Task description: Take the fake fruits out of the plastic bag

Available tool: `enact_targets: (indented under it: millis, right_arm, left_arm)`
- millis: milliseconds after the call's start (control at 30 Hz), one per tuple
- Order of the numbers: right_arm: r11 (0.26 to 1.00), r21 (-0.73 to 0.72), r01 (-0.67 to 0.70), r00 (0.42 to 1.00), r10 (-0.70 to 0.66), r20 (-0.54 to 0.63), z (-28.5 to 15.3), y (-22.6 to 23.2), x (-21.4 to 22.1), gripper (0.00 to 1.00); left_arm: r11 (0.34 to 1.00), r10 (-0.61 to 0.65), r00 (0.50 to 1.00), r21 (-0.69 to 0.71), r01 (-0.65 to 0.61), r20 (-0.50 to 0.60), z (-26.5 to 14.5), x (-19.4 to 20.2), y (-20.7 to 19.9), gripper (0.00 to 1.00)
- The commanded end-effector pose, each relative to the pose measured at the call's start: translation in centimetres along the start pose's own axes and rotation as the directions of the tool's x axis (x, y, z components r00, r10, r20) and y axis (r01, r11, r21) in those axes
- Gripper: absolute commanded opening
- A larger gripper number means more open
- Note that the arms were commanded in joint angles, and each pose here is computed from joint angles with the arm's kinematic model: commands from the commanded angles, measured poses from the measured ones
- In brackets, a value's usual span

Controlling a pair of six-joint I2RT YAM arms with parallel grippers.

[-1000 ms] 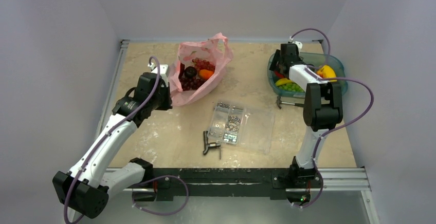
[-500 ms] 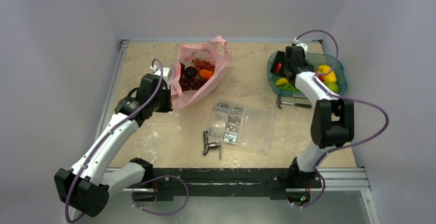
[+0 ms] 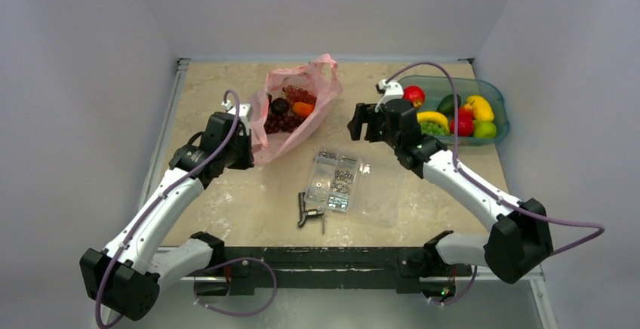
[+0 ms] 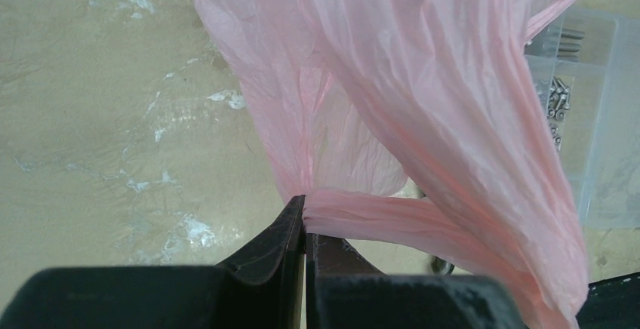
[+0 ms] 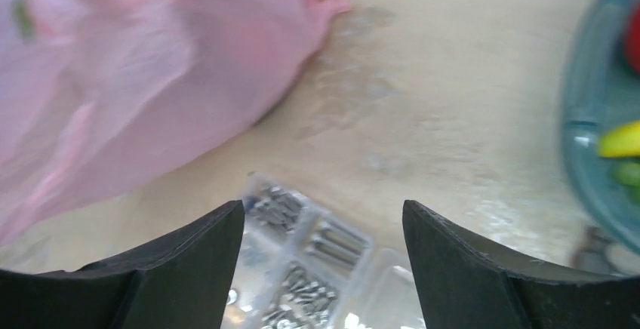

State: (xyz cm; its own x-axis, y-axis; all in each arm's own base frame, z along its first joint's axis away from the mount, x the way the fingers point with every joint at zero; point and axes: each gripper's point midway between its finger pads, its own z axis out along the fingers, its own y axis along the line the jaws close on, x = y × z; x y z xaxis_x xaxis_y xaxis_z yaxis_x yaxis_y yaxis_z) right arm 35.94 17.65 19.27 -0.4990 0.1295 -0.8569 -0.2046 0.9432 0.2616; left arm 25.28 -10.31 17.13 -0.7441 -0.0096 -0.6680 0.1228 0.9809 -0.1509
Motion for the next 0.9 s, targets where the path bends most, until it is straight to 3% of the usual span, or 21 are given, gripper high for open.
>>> enact_targets:
  millis: [0,167,400,500,600,867]
  right_arm:
    - [0.971,-0.237,0.017,0.992,0.013,0.126,-2.5,7.6,-2.9,0.74]
    - [0.913,-0.404,0.064,0.983,0.013,0.185,-4.7,15.9,-4.5,0.57]
    - [0.87,-0.491,0.047,0.991,0.021,0.132,-0.9,24.1,-3.5,0.4]
    - [0.908,-0.418,0.013,0.99,0.047,0.132,2.8,24.4,-2.9,0.3]
    - [0.931,-0.366,0.011,0.993,0.032,0.113,6.4,24.3,-0.8,0.26]
    - [0.951,-0.308,-0.008,1.0,0.0,-0.027,10.5,21.8,10.0,0.2]
  left_arm:
    - [1.0,-0.013,1.0,0.002,0.013,0.007,0.3,0.2,0.0,0.0]
    - [0.999,-0.03,0.999,0.04,0.031,-0.009,0.5,0.6,-0.7,0.0]
    - [0.999,-0.023,1.0,0.042,0.024,-0.018,0.5,0.7,-0.7,0.0]
    - [0.999,-0.02,1.0,0.038,0.021,-0.017,0.4,0.7,-0.6,0.0]
    - [0.999,-0.019,1.0,0.032,0.02,-0.02,0.4,0.8,-0.5,0.0]
    - [1.0,-0.009,1.0,0.004,0.009,-0.024,0.5,0.9,0.0,0.0]
